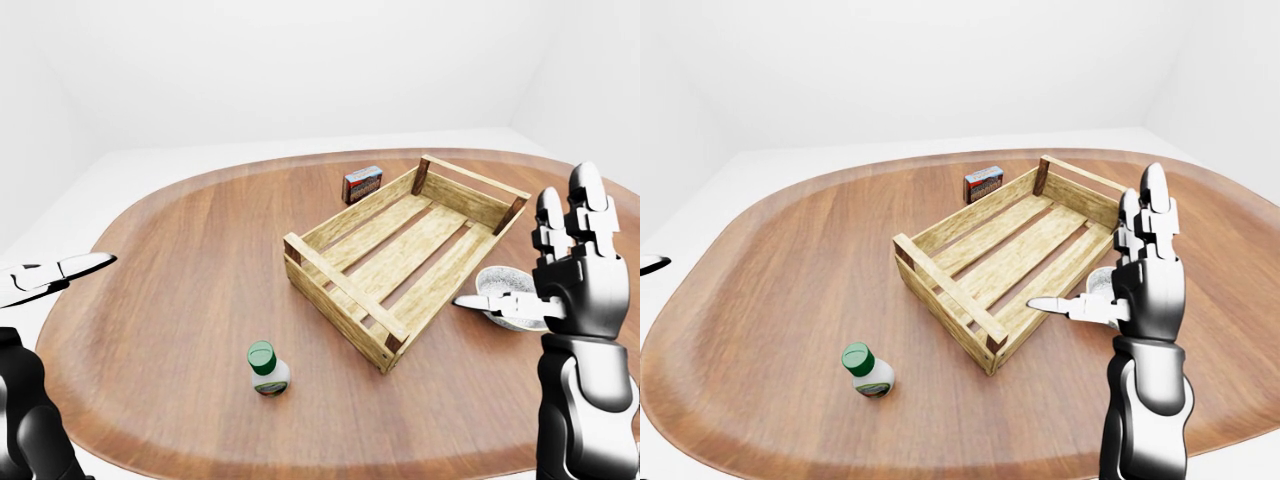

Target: Pick up the salad dressing and put it in the tray.

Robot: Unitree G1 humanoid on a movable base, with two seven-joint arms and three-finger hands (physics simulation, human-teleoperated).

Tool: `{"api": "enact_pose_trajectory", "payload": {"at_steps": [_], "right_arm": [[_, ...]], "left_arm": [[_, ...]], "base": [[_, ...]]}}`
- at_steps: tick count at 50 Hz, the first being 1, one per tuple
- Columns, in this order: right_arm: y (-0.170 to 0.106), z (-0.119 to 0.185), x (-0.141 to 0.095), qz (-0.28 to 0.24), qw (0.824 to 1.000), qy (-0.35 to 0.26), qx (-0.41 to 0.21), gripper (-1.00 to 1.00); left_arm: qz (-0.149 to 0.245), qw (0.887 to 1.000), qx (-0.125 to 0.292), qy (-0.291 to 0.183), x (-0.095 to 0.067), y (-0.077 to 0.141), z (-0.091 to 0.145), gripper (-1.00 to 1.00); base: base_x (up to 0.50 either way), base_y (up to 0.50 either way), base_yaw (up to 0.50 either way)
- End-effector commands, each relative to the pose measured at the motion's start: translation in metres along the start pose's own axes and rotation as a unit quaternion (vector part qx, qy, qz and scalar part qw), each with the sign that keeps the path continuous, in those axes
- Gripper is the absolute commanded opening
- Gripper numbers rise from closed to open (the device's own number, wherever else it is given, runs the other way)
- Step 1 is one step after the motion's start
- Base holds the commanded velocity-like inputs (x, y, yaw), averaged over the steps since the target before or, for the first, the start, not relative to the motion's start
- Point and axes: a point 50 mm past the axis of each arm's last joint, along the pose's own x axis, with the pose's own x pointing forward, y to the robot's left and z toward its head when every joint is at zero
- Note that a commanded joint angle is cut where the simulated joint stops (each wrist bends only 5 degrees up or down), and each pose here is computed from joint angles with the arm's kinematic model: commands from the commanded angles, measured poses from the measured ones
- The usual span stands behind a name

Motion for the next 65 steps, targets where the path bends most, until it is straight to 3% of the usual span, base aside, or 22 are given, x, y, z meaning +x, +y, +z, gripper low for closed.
{"api": "enact_pose_trajectory", "payload": {"at_steps": [1,6,23,35,48,55,65], "right_arm": [[0.001,0.000,-0.001,0.003,1.000,0.001,0.004,1.00],[0.000,-0.001,-0.003,-0.002,1.000,0.003,0.014,1.00],[0.002,-0.008,0.001,-0.001,1.000,0.013,0.026,1.00],[0.006,-0.012,-0.002,0.016,0.999,0.028,0.003,1.00],[0.009,-0.012,-0.003,0.024,0.999,0.032,-0.018,1.00],[0.004,-0.012,-0.003,0.005,1.000,0.028,0.011,1.00],[0.008,-0.019,-0.006,0.011,0.999,0.047,-0.005,1.00]], "left_arm": [[0.000,1.000,-0.001,-0.001,0.000,0.000,0.001,1.00],[0.000,1.000,-0.002,-0.003,0.000,-0.001,0.001,1.00],[0.000,1.000,-0.004,-0.013,0.000,-0.002,0.006,1.00],[0.000,1.000,-0.003,-0.010,0.001,-0.001,0.005,1.00],[0.000,1.000,-0.002,-0.007,0.000,0.000,0.003,1.00],[-0.001,1.000,-0.002,-0.007,0.000,-0.001,0.003,1.00],[-0.001,1.000,-0.003,-0.010,0.000,0.000,0.005,1.00]], "base": [[0.50,-0.05,0.00],[0.50,-0.05,0.00],[-0.01,-0.11,0.00],[0.01,0.00,0.00],[0.50,-0.05,0.00],[0.50,-0.05,0.00],[0.00,0.00,0.00]]}}
